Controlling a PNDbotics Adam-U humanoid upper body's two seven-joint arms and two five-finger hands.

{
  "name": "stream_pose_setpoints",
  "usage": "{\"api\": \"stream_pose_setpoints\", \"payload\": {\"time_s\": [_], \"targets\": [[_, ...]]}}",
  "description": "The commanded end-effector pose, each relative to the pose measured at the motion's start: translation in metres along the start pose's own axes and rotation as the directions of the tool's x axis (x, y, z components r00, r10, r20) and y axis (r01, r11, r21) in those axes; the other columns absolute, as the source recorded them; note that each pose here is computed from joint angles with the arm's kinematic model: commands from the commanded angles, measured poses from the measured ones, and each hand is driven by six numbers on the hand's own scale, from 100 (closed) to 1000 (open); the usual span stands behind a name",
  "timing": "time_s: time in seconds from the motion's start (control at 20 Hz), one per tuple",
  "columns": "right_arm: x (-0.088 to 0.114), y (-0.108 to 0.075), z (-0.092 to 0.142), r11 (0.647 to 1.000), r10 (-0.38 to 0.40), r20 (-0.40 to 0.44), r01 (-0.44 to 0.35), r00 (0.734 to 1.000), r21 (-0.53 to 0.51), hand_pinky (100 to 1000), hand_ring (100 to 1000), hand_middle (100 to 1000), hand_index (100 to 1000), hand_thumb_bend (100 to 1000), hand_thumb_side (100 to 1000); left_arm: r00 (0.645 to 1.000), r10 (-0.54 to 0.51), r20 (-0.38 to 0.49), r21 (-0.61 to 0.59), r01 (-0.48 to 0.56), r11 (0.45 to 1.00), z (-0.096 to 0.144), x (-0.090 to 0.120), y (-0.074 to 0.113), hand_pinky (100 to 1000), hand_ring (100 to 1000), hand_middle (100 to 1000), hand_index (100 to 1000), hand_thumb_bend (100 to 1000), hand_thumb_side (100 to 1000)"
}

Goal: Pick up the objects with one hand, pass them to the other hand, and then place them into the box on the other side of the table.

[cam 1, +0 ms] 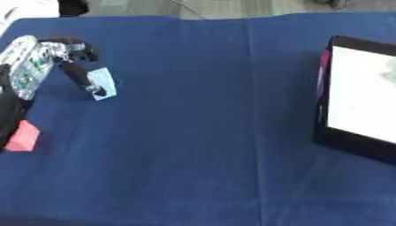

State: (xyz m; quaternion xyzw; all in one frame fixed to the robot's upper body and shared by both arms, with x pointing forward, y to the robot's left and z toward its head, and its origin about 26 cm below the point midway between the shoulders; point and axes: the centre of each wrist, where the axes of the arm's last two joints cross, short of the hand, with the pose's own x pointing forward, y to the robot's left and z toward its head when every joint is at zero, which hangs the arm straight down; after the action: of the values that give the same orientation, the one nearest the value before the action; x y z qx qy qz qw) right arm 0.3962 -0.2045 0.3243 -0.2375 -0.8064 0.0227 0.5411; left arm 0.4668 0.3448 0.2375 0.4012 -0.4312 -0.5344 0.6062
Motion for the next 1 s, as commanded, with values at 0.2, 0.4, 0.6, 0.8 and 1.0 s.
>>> {"api": "stream_pose_setpoints", "payload": {"time_s": [0.2, 0.4, 0.6, 0.8, 1.0], "targets": [[0.011, -0.005, -0.003, 0.997, 0.021, -0.02, -0.022, 1.0, -0.079, 675, 840, 782, 852, 100, 664, 1.0, -0.024, -0.02, 0.007, 0.024, 1.0, 0.003, -0.003, 0.013, 888, 909, 823, 825, 616, 216], [0.008, -0.005, -0.004, 0.996, 0.028, -0.031, -0.03, 0.999, -0.085, 675, 839, 780, 852, 100, 666, 0.999, -0.033, -0.028, -0.002, 0.033, 0.999, 0.007, -0.004, 0.021, 889, 910, 824, 838, 624, 206], [0.007, -0.005, -0.004, 0.996, 0.028, -0.032, -0.031, 0.999, -0.087, 676, 839, 781, 852, 100, 665, 0.999, -0.029, -0.034, -0.004, 0.029, 1.0, 0.008, -0.005, 0.022, 888, 908, 812, 805, 576, 206], [0.006, -0.005, -0.005, 0.995, 0.03, -0.035, -0.033, 0.999, -0.093, 676, 840, 781, 853, 100, 666, 0.998, -0.037, -0.043, -0.025, 0.036, 0.999, 0.006, -0.005, 0.019, 882, 904, 804, 763, 540, 164], [0.006, -0.006, -0.005, 0.995, 0.03, -0.04, -0.034, 0.999, -0.098, 676, 840, 781, 852, 100, 667, 0.997, -0.044, -0.055, -0.034, 0.042, 0.999, 0.006, -0.005, 0.019, 869, 886, 768, 668, 412, 102]]}}
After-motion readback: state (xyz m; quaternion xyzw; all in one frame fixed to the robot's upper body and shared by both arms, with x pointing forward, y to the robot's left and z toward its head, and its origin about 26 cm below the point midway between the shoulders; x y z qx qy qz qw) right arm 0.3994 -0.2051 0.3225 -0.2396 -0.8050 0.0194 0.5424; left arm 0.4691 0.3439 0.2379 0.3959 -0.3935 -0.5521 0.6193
